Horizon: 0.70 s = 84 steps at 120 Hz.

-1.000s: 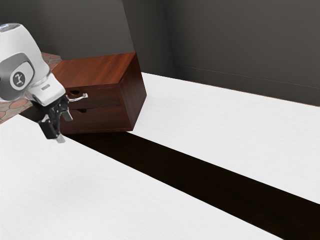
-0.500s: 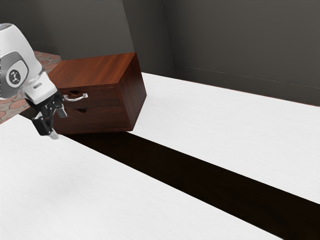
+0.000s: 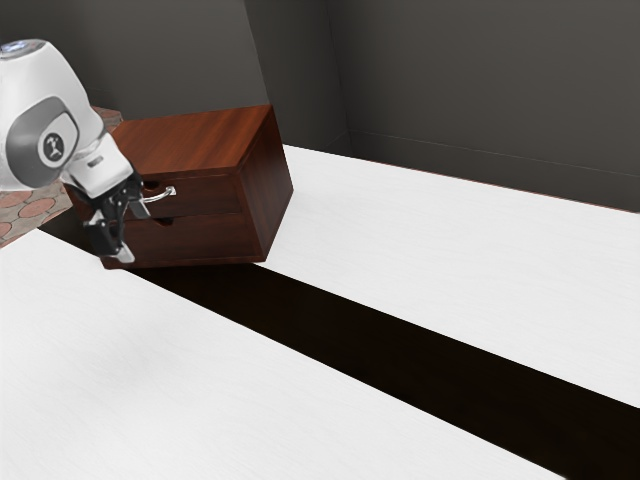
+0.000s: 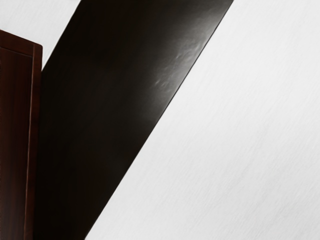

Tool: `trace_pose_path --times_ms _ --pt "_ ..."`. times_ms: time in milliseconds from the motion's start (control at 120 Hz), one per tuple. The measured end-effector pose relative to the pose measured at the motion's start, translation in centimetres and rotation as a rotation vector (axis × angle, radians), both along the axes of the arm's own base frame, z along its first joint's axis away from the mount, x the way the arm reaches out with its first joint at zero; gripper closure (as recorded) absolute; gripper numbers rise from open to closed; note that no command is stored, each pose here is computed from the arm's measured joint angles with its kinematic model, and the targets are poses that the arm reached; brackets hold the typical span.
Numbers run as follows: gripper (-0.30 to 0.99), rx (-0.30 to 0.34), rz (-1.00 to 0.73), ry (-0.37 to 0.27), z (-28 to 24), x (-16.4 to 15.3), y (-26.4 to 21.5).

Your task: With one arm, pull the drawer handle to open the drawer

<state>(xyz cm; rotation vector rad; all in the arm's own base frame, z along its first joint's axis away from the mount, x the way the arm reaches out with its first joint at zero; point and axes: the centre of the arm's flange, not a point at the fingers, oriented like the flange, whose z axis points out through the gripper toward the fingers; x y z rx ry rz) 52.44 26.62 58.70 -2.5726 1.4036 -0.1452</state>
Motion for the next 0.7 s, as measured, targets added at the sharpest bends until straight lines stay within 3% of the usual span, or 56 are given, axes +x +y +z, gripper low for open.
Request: trace_pose_path --times_ms 400,700 --pt "0.00 0.041 0.102 -0.049 0.0 1.0 4.3" --pt "0.00 0.058 0.118 -0.064 -0.2 3.5 4.6"
